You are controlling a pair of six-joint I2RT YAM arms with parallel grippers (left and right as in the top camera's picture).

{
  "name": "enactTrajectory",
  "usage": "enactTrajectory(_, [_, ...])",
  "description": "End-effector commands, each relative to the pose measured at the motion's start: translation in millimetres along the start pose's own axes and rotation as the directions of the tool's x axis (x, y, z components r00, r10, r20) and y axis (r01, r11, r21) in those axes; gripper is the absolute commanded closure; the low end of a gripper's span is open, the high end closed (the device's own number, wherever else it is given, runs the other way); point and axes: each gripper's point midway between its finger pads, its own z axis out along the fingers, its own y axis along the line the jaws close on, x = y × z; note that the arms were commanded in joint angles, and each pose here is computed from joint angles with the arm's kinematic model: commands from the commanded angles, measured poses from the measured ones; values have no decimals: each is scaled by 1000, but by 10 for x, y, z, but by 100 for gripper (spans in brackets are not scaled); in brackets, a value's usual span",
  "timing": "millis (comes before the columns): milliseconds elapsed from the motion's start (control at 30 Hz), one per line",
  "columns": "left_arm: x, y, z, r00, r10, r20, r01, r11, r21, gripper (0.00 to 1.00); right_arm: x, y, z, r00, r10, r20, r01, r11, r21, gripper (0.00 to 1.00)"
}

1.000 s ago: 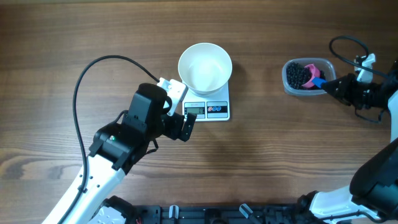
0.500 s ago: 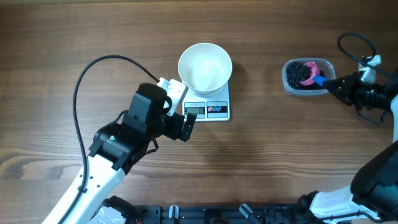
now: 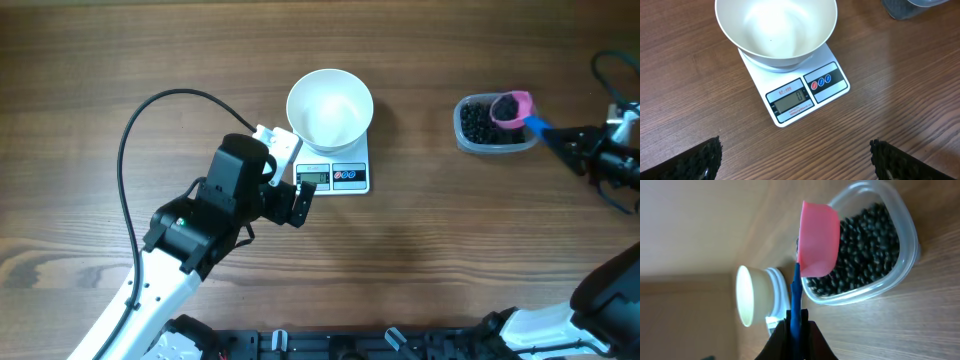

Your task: Scoop item into bowl and weigh 150g on scale

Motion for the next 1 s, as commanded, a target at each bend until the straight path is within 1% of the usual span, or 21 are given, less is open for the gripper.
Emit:
enactTrajectory(0, [11, -39, 12, 1000, 22, -3, -22, 1000, 18, 0, -36, 159, -63, 999, 32, 19, -29, 989, -144, 96])
enactTrajectory(167, [11, -39, 12, 1000, 22, -3, -22, 1000, 18, 0, -53, 366, -107, 999, 38, 24, -30, 964, -265, 96])
enactTrajectory(200, [11, -39, 12, 1000, 22, -3, -22, 1000, 18, 0, -55, 409, -119, 998, 59, 19, -51, 956, -290, 96])
enactTrajectory(300, [11, -39, 12, 1000, 22, -3, -22, 1000, 18, 0, -49, 420, -107, 993, 121, -5, -117, 949, -292, 96])
enactTrajectory(433, [11, -39, 12, 1000, 22, -3, -22, 1000, 18, 0, 37, 659, 4, 989, 130, -76, -149, 919, -365, 96])
enactTrajectory(500, [11, -39, 12, 1000, 22, -3, -22, 1000, 18, 0, 106, 744, 102, 984, 130, -118, -165, 915, -369, 96])
enactTrajectory(533, [11, -39, 12, 1000, 22, -3, -22, 1000, 18, 0, 206, 858, 242, 979, 109, -170, -166, 913, -372, 96])
enactTrajectory(733, [12, -39, 12, 1000, 22, -4, -22, 1000, 18, 0, 519, 1363, 790, 943, 3, -332, -142, 908, -395, 96])
enactTrajectory(867, [11, -39, 12, 1000, 22, -3, -22, 1000, 18, 0, 702, 1699, 1105, 922, -119, -368, -55, 901, -430, 96])
enactTrajectory(900, [11, -39, 12, 1000, 22, -3, -22, 1000, 18, 0, 724, 1760, 1197, 922, -136, -363, -33, 906, -423, 96])
enactTrajectory(967, [11, -39, 12, 1000, 22, -3, -22, 1000, 18, 0, 772, 1919, 1332, 918, -217, -332, 48, 892, -449, 96])
